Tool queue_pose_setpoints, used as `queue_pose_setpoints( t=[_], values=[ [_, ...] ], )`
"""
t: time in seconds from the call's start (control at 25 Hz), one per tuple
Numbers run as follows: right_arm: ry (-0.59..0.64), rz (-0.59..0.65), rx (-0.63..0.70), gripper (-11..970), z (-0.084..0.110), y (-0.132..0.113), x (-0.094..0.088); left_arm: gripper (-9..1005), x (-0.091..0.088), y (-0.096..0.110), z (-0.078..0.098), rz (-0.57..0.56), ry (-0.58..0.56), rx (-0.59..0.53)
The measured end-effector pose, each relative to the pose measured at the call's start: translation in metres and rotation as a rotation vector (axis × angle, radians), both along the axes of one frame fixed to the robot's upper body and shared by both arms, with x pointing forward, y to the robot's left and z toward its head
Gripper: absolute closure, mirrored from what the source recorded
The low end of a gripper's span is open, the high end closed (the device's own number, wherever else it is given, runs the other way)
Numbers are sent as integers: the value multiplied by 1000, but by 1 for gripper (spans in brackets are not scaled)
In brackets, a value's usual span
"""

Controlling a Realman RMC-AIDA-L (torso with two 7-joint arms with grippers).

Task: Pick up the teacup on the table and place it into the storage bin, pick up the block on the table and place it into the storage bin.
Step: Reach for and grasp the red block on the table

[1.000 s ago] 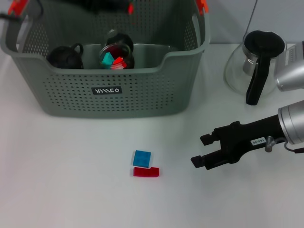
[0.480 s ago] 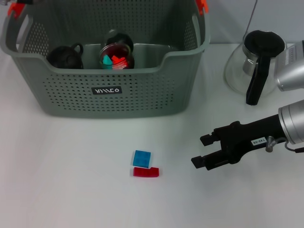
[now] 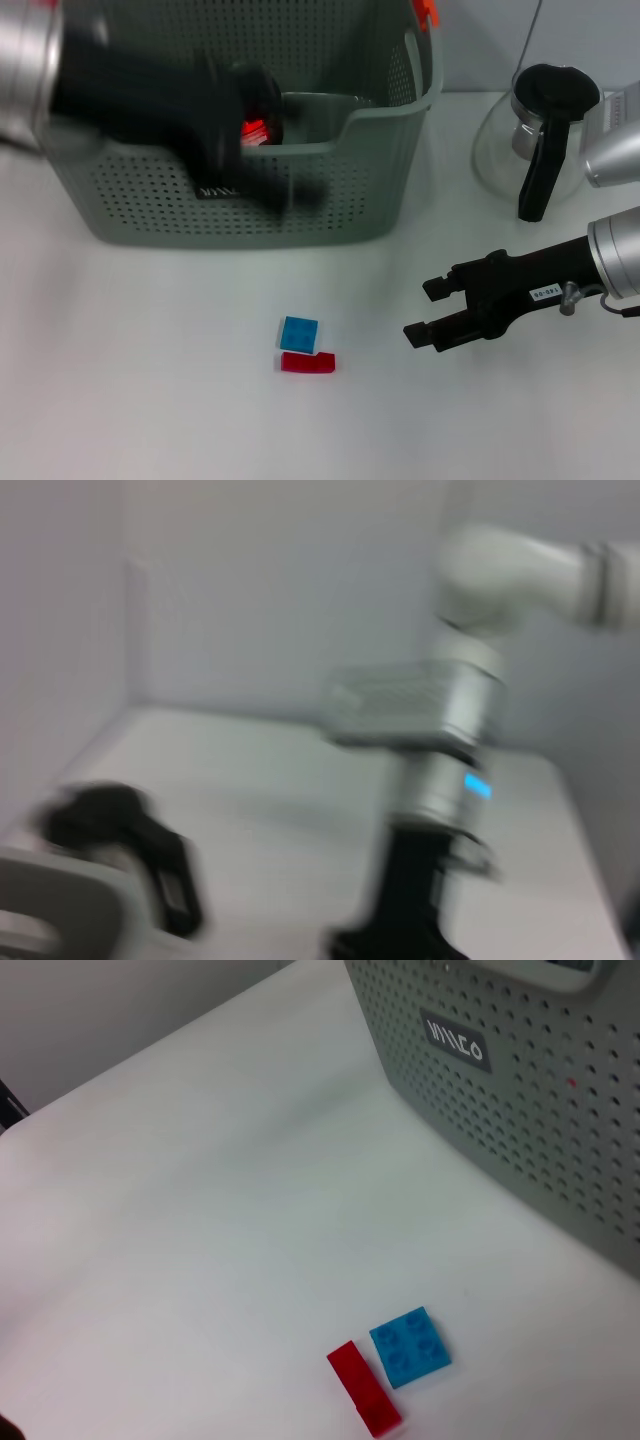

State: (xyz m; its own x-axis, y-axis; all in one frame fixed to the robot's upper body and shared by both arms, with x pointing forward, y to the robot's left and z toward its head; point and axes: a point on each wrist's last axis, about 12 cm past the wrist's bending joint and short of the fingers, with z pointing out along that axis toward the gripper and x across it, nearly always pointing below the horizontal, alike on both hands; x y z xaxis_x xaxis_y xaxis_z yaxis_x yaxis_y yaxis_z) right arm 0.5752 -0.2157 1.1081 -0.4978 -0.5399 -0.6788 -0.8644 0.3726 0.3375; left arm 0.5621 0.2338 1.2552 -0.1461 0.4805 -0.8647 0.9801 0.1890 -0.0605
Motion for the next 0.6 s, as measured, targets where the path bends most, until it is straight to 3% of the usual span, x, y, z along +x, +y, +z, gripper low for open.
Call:
queue_pose_setpoints(
  t=[0.04,0.12,0.2,0.24,0.6],
  values=[
    [2,-1,0,107,0,0,0,205,-14,-4,-12,-66,17,44],
    [5,-2,1,107,-1,0,0,130,-17,-7,-17,-85,22,67],
    [8,-5,1,107,-1,0,0,56,-26,-15,-38,-141,49,156],
    [9,-5,0,107,-1,0,0,56,-30,-23,-52,-163,61,228],
    [9,-6,1,107,0,1,1,59,-24,-54,-98,-179,86,477]
  ],
)
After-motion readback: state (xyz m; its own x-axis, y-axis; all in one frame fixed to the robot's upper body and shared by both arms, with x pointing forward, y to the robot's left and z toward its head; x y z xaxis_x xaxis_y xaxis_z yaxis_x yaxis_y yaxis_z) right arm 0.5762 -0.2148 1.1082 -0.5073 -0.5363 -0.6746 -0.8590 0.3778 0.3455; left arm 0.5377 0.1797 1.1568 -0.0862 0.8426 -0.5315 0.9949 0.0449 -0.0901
